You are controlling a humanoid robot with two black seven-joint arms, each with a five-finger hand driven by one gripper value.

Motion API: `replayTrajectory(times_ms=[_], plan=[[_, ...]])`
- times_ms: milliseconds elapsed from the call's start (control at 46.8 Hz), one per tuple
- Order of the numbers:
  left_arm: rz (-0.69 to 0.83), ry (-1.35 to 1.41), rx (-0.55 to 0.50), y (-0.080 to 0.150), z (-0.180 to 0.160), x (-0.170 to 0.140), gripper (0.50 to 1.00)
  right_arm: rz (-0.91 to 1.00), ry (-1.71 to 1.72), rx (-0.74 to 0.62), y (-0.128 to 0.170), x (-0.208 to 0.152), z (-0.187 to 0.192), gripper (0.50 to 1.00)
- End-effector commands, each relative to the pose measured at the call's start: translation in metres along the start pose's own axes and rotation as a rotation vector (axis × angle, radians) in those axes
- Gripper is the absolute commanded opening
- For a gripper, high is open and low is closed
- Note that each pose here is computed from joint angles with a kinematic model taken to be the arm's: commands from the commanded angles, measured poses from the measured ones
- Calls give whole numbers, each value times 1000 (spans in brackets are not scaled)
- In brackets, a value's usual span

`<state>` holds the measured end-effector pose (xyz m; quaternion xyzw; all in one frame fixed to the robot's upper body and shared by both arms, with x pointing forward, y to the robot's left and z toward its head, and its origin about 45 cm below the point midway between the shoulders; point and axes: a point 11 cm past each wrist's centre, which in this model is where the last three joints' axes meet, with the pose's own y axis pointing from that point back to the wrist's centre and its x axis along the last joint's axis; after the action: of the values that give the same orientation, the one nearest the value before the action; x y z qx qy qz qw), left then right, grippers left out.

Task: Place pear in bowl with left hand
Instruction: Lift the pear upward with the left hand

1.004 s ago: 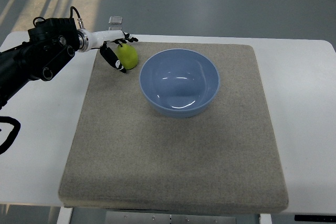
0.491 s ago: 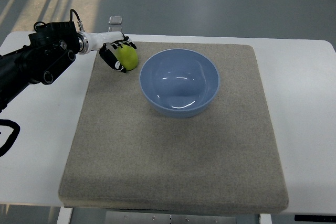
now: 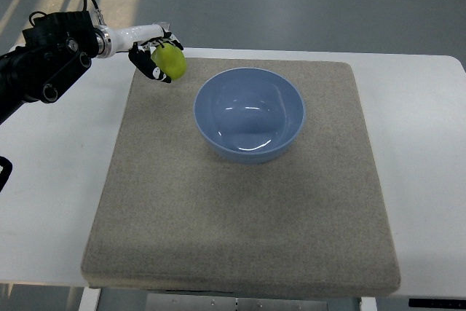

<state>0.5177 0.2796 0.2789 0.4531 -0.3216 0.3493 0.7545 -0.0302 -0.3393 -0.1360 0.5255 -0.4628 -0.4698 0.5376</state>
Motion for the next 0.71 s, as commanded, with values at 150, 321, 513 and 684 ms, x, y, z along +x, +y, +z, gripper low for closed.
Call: replayTrajectory(times_ms=[150, 321, 513, 684], plan=[[-15, -15, -39, 14, 8, 19, 500, 0, 0, 0, 0, 0, 0, 926], [3, 52, -98, 28, 16, 38, 500, 0, 0, 0, 0, 0, 0, 926], [-26, 132, -179, 41, 32, 53, 500, 1, 0, 0, 0, 0, 0, 926], [-30, 100, -233, 50, 53, 66, 500, 0, 0, 0, 0, 0, 0, 926]])
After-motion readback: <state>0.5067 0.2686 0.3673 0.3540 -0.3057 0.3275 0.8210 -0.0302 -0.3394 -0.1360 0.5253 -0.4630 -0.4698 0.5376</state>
